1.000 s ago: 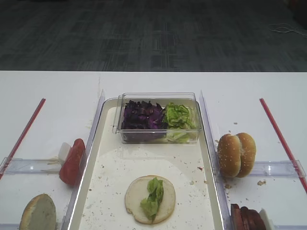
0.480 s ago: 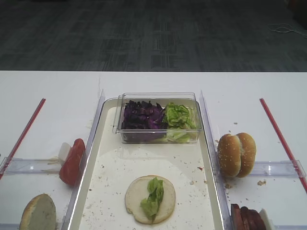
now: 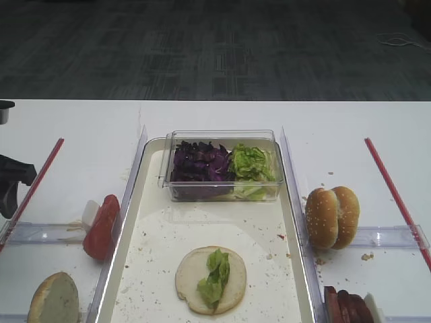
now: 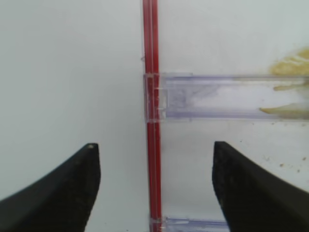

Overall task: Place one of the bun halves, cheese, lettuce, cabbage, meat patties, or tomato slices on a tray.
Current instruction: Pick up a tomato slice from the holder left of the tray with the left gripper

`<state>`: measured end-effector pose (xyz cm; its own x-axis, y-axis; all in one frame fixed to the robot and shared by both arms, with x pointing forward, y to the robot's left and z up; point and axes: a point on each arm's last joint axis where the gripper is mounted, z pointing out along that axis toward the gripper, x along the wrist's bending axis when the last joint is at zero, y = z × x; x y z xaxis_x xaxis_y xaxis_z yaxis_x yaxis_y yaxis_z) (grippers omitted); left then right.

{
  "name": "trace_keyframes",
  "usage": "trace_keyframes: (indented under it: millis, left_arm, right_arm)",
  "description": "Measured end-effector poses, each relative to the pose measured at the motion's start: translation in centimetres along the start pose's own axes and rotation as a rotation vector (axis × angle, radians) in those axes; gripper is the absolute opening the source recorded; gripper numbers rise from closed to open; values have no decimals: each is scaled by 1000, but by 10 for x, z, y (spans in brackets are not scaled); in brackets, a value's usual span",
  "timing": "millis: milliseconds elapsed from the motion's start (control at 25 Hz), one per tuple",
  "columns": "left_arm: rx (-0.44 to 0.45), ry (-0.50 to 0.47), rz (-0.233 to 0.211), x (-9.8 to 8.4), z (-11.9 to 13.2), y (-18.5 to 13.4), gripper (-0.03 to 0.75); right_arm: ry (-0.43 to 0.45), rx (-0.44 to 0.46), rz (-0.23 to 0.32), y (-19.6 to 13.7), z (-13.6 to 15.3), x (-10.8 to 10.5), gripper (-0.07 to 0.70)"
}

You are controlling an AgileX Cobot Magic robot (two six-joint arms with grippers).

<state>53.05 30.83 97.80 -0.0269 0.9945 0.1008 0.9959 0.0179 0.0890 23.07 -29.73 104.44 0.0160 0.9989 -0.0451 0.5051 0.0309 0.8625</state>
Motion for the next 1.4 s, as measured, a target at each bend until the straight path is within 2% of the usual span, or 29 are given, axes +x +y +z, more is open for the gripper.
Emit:
trace_keyframes:
  millis: [160,400,520,760,920,1080,1400]
  left_arm:
    - [-11,-4,12,0,-2,2,488]
    - [-3,-7,82,-17,-4,1,488]
    - [-15,-17,141,-36,-9,1,488]
    - [-70,-83,263,-89,-27,1,488]
    - [-104,-119,320,-119,-39,-3,488]
    - [-109,-131,361,-138,-43,-11,488]
    - [-102,-135,351,-143,-41,-12,488]
  right_arm:
    - [0,0,0,0,0,0,610]
    - [0,0,0,0,0,0,610]
    - [0,0,0,0,0,0,610]
    - [0,0,0,0,0,0,610]
    - [0,0,0,0,0,0,610]
    - [0,0,0,0,0,0,610]
    - [0,0,0,0,0,0,610]
